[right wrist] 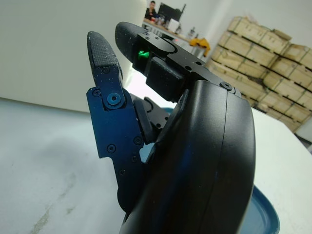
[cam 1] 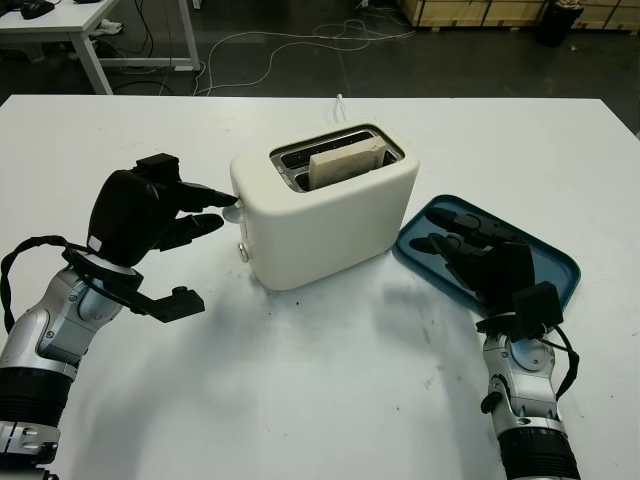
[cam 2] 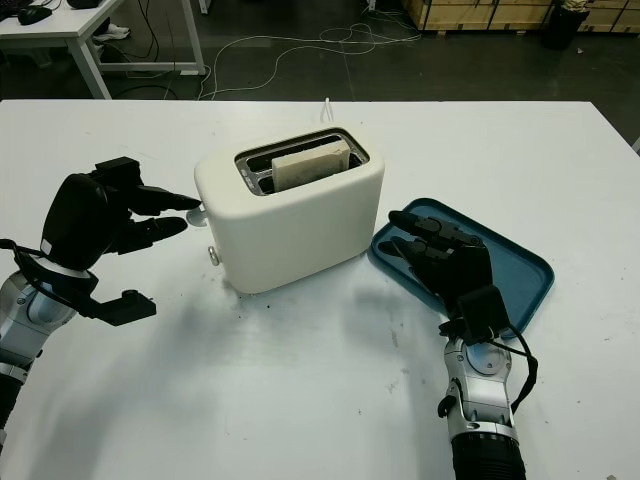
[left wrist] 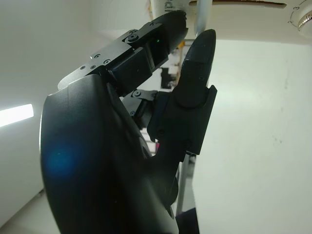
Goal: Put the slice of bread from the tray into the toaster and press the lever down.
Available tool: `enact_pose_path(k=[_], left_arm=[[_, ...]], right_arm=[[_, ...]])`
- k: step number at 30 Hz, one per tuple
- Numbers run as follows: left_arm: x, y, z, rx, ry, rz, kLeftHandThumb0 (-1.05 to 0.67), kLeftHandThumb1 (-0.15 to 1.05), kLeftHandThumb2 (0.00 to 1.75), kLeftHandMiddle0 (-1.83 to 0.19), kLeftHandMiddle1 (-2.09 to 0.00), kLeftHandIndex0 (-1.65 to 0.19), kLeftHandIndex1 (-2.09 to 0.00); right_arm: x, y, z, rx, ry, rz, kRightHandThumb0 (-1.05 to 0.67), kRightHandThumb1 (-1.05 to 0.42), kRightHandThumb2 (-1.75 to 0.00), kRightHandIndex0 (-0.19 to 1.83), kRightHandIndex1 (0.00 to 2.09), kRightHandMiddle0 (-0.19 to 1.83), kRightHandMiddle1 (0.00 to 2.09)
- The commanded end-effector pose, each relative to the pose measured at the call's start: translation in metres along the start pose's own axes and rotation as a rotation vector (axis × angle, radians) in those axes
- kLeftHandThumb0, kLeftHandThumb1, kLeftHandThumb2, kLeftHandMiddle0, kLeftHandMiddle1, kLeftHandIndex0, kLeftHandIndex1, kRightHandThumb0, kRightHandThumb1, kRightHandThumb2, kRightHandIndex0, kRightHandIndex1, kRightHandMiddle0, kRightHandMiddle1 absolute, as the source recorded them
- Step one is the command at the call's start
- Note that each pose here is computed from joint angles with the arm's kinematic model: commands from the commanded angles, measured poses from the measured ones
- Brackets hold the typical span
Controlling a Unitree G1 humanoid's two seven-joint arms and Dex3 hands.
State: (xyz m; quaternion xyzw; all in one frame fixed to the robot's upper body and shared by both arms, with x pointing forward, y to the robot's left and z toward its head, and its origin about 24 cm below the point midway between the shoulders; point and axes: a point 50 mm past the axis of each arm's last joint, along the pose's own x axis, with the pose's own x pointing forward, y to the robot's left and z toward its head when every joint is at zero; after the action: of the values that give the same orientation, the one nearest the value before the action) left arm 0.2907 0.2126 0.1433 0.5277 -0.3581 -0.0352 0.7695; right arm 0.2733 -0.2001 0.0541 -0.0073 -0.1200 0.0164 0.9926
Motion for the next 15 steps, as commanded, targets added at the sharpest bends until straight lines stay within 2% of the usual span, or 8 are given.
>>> enact_pose_path(k=[1,8,15], left_arm=[[0.0023,-0.0001,0.0024,-0.006,-0.027,-0.005,-0.30,0.88,0.00,-0.62,-1.75,-1.12,0.00],[0.0010,-0.0025,0.0046,-0.014,-0.038,0.013,-0.29,0.86,0.00,-0.64,-1.75,-1.12,0.00],[-0.0005,-0.0056,0.0013,-0.021,-0.028,-0.023,-0.27,0.86,0.00,-0.62,-1.75,-1.12,0.00]], right_arm=[[-0.0010,-0.0020,0.0004,-0.002,-0.009,-0.008,-0.49,-0.91,0.00,1.08,0.33,1.06,0.00],[-0.0010,-0.0027,0.0000,-0.015,-0.005,-0.016,-0.50,-0.91,0.00,1.08,0.33,1.06,0.00],[-0.0006,-0.0040,0.0011,-0.016,-0.007,-0.023,-0.48,-0.92,0.00,1.07,0.33,1.06,0.00]])
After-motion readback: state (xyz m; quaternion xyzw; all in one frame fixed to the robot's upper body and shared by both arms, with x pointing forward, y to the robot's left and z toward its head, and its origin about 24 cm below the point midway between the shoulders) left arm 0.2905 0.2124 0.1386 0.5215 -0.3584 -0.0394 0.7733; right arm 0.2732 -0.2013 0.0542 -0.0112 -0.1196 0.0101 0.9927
